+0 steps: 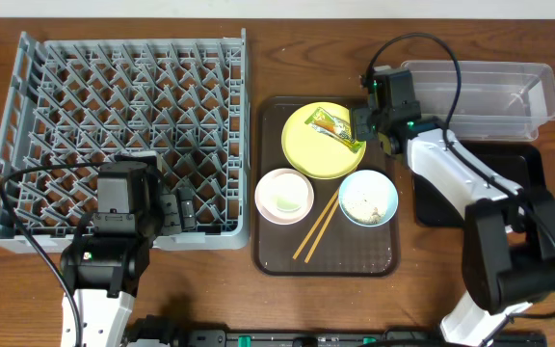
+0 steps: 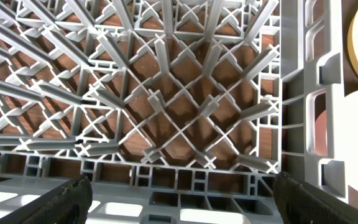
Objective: Sort waste into correct bins and load items into the dishwasher rack
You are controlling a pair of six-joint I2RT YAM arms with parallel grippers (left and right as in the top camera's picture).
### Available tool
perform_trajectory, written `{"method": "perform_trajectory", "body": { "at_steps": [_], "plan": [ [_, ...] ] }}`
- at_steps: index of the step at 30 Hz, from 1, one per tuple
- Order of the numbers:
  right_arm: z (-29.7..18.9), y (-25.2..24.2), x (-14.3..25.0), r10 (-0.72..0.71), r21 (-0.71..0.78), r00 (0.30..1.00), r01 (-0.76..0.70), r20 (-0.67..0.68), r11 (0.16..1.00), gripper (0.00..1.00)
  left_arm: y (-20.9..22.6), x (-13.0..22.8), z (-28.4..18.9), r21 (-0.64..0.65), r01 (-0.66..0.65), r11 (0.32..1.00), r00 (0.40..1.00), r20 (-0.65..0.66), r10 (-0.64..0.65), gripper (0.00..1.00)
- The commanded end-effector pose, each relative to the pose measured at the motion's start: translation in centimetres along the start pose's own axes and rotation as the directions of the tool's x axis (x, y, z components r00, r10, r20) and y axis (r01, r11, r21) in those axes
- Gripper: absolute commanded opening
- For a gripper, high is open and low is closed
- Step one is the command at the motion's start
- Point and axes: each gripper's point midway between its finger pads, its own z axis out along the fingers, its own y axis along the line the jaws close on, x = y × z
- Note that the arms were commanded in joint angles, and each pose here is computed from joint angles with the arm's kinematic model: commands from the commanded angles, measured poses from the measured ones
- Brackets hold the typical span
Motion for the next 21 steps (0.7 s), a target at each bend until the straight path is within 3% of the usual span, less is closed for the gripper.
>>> {"method": "perform_trajectory", "body": {
  "at_steps": [1,10,21],
  "plan": [
    [1.1,0.1,0.4,0.005,0.023,1.0,-0.005,-0.004,1.0,0.64,0.1,-0.9,-0.6,-0.002,0.014,1.0,1.0,0.026,-0.014,0.94],
    [2.6,0.6,1.6,0.021,0.014,0.999,-0.021,-0.034,1.0,0.6,0.1,-0.9,-0.6,-0.002,0.014,1.0,1.0,0.026,-0.014,0.94],
    [3.1,0.9,2.3,0.029,0.007,0.998,-0.028,-0.054,1.0,0.31,0.1,-0.9,-0.6,-0.002,0.014,1.0,1.0,0.026,-0.014,0.95]
  ]
}}
